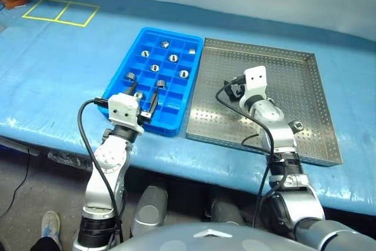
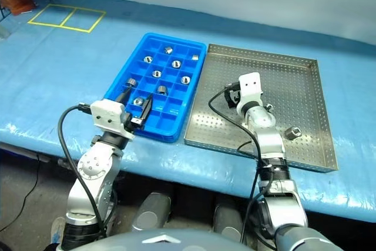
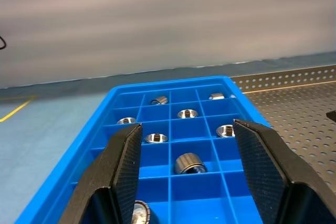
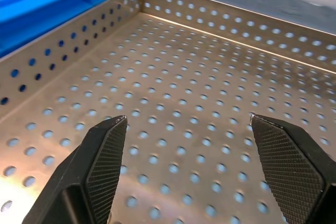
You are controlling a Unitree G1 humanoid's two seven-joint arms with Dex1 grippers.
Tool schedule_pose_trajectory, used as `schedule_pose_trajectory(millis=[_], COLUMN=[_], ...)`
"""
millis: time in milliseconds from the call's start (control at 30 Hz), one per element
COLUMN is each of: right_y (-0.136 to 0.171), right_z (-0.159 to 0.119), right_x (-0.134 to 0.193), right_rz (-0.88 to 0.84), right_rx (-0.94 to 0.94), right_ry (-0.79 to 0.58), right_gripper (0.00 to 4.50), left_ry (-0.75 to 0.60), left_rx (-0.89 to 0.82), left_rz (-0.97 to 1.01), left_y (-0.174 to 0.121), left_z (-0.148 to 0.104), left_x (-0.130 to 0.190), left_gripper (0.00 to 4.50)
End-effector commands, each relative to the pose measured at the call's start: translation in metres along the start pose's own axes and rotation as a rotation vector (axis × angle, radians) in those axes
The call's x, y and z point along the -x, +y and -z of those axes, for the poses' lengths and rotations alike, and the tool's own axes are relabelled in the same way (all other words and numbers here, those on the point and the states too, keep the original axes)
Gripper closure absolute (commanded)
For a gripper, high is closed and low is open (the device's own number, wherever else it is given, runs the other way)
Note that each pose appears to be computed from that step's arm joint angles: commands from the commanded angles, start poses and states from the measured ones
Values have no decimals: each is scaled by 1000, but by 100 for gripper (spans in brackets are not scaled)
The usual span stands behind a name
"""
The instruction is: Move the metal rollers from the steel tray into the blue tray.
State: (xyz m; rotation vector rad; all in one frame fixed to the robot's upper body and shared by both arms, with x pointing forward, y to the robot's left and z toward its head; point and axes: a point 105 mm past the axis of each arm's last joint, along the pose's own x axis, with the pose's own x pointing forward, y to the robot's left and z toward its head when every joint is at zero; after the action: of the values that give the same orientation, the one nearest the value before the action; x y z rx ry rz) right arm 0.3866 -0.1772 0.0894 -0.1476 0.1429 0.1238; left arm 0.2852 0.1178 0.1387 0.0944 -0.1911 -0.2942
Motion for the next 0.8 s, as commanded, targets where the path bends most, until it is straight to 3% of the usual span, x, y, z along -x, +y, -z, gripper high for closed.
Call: schedule_pose_trajectory(millis=[33,200,433,567,700,800], right_y=[-24,-43,-39,-26,-17,-6], right_z=[-12,2,24,29,17,0], right_x=[9,18,20,13,10,7], right_rz=[114,200,173,96,55,8], right_rx=[33,14,-161,-215,-208,-132], right_ry=[-38,14,128,151,97,14], right_gripper=[52,52,52,124,271,278], left_ry=[-44,-37,-37,-34,-33,-36], left_rx=[-1,6,8,7,4,10], left_rz=[27,50,64,64,48,23], left_y=[-4,-7,-10,-9,-6,-2], left_z=[-9,-6,-6,-6,-6,-7], left_x=[-3,-5,-7,-7,-5,-2], left_gripper=[149,149,149,149,149,149])
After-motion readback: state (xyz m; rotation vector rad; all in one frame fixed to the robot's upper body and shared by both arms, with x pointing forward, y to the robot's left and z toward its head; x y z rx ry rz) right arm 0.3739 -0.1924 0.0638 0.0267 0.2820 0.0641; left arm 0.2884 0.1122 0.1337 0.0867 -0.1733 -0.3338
